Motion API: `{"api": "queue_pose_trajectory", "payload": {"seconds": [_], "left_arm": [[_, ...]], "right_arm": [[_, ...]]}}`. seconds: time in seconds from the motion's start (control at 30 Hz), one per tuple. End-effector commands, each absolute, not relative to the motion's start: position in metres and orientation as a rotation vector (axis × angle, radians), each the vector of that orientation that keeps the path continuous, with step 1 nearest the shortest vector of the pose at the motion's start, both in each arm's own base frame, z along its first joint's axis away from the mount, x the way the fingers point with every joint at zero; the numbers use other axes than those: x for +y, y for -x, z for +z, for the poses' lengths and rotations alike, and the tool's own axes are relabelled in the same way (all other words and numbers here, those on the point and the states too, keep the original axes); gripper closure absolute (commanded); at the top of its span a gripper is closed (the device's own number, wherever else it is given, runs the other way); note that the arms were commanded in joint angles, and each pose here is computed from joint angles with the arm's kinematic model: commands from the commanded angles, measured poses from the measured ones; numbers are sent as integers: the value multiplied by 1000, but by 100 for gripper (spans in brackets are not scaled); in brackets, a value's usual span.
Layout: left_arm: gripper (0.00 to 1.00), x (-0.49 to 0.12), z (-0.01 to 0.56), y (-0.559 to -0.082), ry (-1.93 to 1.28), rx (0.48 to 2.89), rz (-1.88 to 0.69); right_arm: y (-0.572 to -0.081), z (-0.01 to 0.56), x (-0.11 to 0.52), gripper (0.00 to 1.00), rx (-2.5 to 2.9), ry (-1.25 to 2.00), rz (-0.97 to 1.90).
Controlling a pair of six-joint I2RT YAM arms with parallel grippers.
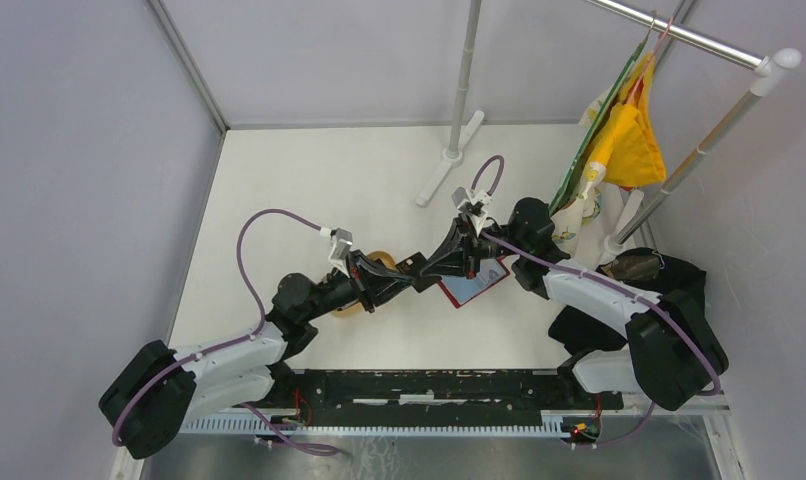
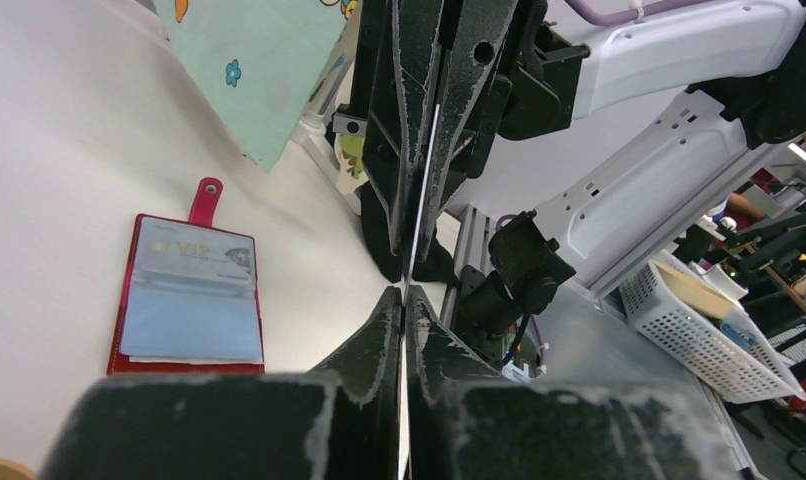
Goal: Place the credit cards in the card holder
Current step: Move the card holder to the center of the board.
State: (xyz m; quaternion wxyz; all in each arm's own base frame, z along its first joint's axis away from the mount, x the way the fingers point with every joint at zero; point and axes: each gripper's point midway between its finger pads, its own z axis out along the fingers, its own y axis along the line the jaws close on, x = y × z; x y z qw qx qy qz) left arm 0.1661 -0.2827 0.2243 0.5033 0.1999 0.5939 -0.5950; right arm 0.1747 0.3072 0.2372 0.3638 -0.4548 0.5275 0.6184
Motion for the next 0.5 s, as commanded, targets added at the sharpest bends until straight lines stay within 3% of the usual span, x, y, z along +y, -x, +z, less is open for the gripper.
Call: {"api": "queue_pose_trajectory", "payload": {"seconds": [0.0,0.13,0.23,0.37,0.4,0.47], "left_arm": [[98,-286,251,-164,-511,1334,-1454],[98,-286,242,-166,-532,1373,-1420],[98,-284,231,-169,-557,1434,-1362],[98,-279,217,-172,-598,1512,-1268],[98,-278,214,-171,-609,1525,-1253],[98,-276,210,-167,-651,1537,-1235]], "right_arm": [[-176,243,307,99,1313,1178,1573],[-177,240,307,86,1309,1207,1546],[-181,237,307,61,1290,1276,1479],[-183,232,304,9,1289,1341,1406],[-187,231,304,2,1270,1361,1357],[-191,226,302,2,1289,1369,1306]]}}
